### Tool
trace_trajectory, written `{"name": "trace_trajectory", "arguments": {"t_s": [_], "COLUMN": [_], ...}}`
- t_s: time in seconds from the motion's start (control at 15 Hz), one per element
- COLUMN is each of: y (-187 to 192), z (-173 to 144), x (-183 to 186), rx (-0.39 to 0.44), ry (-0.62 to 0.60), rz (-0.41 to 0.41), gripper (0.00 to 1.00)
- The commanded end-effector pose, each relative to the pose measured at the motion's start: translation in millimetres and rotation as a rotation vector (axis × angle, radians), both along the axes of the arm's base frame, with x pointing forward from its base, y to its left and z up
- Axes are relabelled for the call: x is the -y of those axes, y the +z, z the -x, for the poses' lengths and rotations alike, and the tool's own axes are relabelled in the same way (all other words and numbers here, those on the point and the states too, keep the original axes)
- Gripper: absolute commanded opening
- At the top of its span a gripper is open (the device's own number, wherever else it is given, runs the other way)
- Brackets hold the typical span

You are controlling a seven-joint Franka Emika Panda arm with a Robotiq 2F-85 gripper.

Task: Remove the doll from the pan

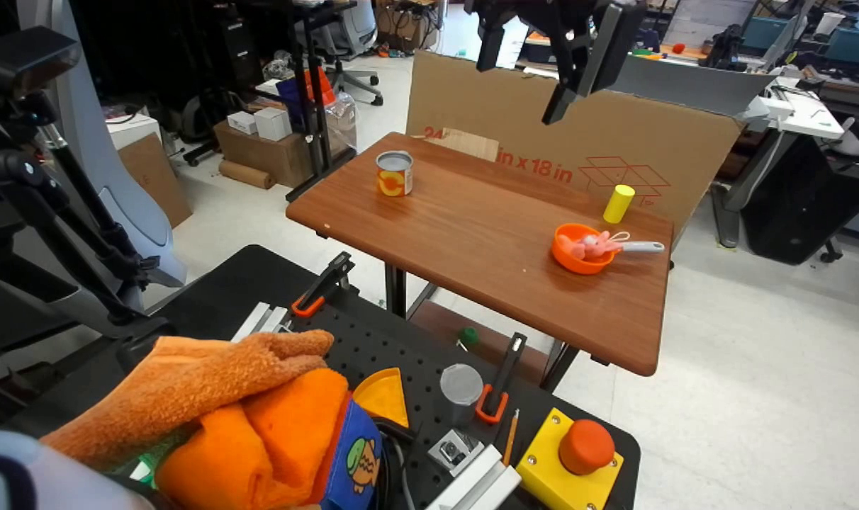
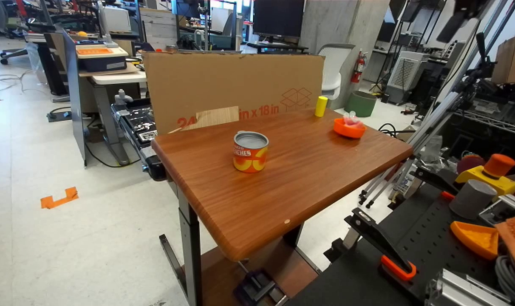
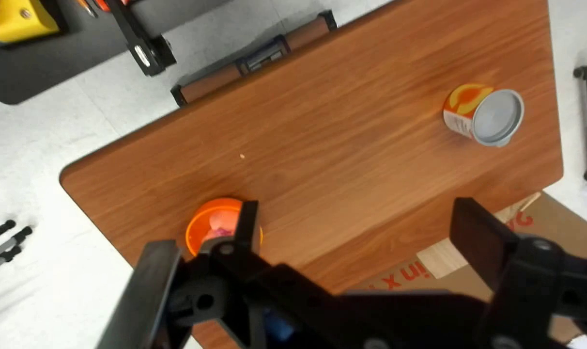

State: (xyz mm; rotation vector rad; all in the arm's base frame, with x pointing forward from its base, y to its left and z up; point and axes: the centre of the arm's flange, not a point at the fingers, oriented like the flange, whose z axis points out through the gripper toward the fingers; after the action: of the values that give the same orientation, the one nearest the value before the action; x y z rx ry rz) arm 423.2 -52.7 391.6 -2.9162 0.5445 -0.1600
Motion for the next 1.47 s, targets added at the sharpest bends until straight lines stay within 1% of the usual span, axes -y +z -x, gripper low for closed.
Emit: {"name": "trace_trajectory", "arguments": {"t_s": [0.0,0.2,0.33,0.6,0.67,1.07,1.4], "y": [-16.3,-30.1,-45.5,-84.4,-95.4,-144.9,-178.3], "z": [-56.5,-85.8,-103.7,-132.8,-137.4,-149.0,-146.4], "x": [-0.5,8.6,18.2,41.9,49.8,84.0,87.9], "rx": [0.063,0.077,0.081,0.052,0.033,-0.028,-0.069], "ry": [-0.069,-0.107,-0.136,-0.202,-0.215,-0.245,-0.25], "rz": [-0.018,0.01,0.051,0.15,0.177,0.308,0.376], "gripper": [1.0,1.0,1.0,1.0,1.0,1.0,1.0]}}
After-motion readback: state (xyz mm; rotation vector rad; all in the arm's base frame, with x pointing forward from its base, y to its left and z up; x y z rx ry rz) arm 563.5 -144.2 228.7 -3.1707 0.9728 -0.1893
